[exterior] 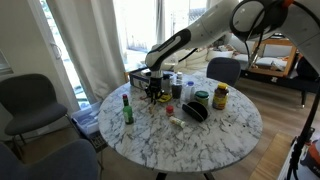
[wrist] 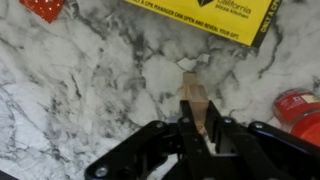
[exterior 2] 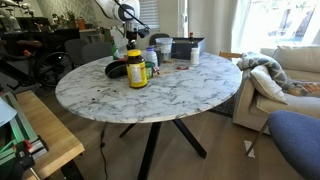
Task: Move the brown object to the left
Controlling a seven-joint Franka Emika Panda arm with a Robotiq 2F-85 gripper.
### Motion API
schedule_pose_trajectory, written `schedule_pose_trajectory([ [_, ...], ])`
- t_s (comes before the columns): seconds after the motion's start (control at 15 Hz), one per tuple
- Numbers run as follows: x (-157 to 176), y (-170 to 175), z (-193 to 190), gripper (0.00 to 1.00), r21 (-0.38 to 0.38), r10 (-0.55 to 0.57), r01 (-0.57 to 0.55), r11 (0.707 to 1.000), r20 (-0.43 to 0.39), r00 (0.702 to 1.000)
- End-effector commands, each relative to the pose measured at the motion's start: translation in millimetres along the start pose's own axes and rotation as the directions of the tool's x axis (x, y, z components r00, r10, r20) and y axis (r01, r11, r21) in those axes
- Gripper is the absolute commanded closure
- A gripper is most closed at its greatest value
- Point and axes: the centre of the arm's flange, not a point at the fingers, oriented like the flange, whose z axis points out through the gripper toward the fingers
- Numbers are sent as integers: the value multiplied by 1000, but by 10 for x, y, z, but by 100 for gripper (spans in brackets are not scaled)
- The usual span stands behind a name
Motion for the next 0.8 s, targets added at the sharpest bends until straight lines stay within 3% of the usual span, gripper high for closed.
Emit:
schedule_pose_trajectory([
  [0.0,37,-39,8,96,2,-6,6,1000,-9,1000],
  [0.73,18,-65,15,96,-13,-56,55,998,-16,998],
])
